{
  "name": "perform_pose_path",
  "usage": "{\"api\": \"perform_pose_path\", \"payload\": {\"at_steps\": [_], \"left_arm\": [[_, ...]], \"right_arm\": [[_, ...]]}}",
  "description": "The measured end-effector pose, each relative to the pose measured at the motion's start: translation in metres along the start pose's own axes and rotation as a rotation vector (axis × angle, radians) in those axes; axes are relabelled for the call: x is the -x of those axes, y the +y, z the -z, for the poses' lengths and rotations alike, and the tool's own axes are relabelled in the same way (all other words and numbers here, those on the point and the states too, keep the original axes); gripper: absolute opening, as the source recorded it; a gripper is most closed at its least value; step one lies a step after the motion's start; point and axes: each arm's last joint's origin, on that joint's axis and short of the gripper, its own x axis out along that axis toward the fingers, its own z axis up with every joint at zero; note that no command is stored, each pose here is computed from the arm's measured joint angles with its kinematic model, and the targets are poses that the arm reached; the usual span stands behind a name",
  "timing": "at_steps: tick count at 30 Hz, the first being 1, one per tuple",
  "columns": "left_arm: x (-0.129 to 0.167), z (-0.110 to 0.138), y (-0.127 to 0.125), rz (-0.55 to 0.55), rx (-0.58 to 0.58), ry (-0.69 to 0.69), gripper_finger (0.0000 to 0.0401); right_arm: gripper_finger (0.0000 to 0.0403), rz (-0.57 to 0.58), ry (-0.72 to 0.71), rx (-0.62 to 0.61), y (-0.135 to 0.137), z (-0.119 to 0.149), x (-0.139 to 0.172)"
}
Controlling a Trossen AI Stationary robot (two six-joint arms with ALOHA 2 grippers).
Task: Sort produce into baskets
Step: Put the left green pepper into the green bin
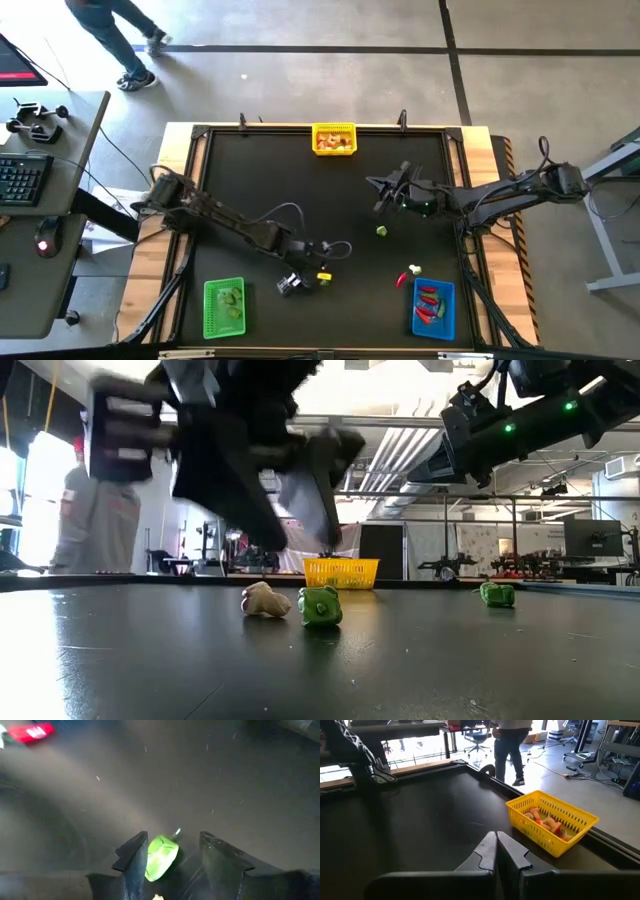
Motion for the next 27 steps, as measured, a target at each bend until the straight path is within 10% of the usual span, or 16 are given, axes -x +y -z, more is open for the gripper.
{"api": "perform_pose_path", "payload": {"at_steps": [27], "left_arm": [[-0.027,0.020,0.017,0.058,-0.001,0.038,0.0170]], "right_arm": [[0.0000,0.004,0.033,0.021,-0.001,0.004,0.000]]}}
